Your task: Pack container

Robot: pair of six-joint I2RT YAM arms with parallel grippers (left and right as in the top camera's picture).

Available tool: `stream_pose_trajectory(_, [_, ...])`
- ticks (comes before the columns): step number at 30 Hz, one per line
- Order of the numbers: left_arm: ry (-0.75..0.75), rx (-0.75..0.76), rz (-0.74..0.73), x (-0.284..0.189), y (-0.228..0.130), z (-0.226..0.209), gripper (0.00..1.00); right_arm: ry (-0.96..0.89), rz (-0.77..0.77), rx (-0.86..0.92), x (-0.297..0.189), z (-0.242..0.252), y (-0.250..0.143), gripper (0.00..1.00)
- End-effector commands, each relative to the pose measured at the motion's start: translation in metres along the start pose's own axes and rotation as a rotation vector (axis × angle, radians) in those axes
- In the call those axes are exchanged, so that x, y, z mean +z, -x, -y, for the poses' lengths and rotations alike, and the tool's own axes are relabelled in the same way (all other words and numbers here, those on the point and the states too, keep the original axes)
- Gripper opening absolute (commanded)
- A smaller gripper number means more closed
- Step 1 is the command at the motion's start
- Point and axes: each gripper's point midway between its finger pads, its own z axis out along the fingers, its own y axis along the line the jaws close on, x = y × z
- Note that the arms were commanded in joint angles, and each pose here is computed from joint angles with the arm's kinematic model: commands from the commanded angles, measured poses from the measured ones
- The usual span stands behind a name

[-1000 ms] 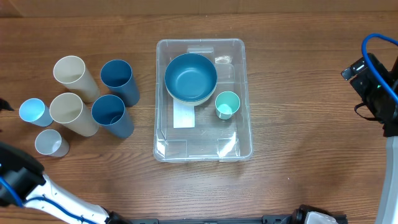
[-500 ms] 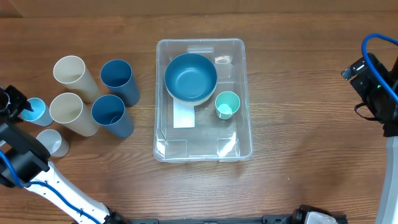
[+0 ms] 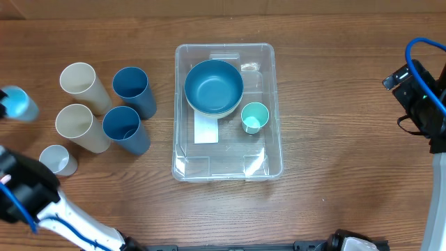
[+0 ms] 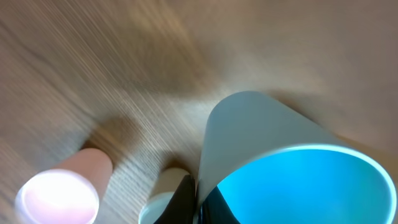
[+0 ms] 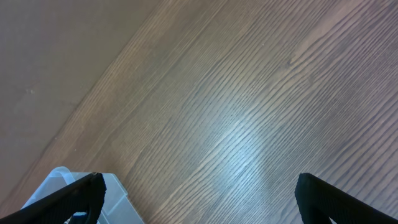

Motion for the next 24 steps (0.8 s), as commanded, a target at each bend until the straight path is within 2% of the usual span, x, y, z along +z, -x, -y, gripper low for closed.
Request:
stream_pose_trajectory(1, [-0.221, 0.118, 0.324, -0.164, -0.031, 0.061, 0.04, 0.004, 0.016, 0.009, -0.004, 0.000, 0.004, 1.00])
stream_pose_trajectory(5, [-0.429, 0.481, 0.401, -0.240, -0.127, 0.146, 0.04, 0.004, 0.016, 0.009, -0.004, 0.000, 0.004, 1.00])
stream_pose_trajectory(6, [-0.486, 0.624, 0.390, -0.251, -0.165, 0.175, 0.04, 0.004, 0.016, 0.009, -0.004, 0.000, 0.004, 1.00])
stream_pose_trajectory(9, [-0.544, 0.900, 0.323, -0.249, -0.247, 0.236, 0.04, 0.004, 0.016, 0.009, -0.004, 0.000, 0.004, 1.00])
stream_pose_trajectory(12, [-0.540, 1.135, 0.219, -0.214, -0.326, 0.296, 0.04, 0.004, 0.016, 0.009, -0.004, 0.000, 0.004, 1.00])
stream_pose_trajectory(17, [-0.438, 1.330, 0.050, -0.127, -0.404, 0.352, 0.04, 0.004, 0.016, 0.009, -0.004, 0.000, 0.004, 1.00])
stream_pose_trajectory(20, [-0.376, 1.415, -0.026, -0.078, -0.439, 0.368, 0.04, 0.004, 0.016, 0.009, -0.004, 0.000, 0.004, 1.00])
stream_pose_trajectory(24, [-0.298, 1.451, -0.100, -0.046, -0.453, 0.362, 0.04, 0.004, 0.016, 0.009, -0.004, 0.000, 0.004, 1.00])
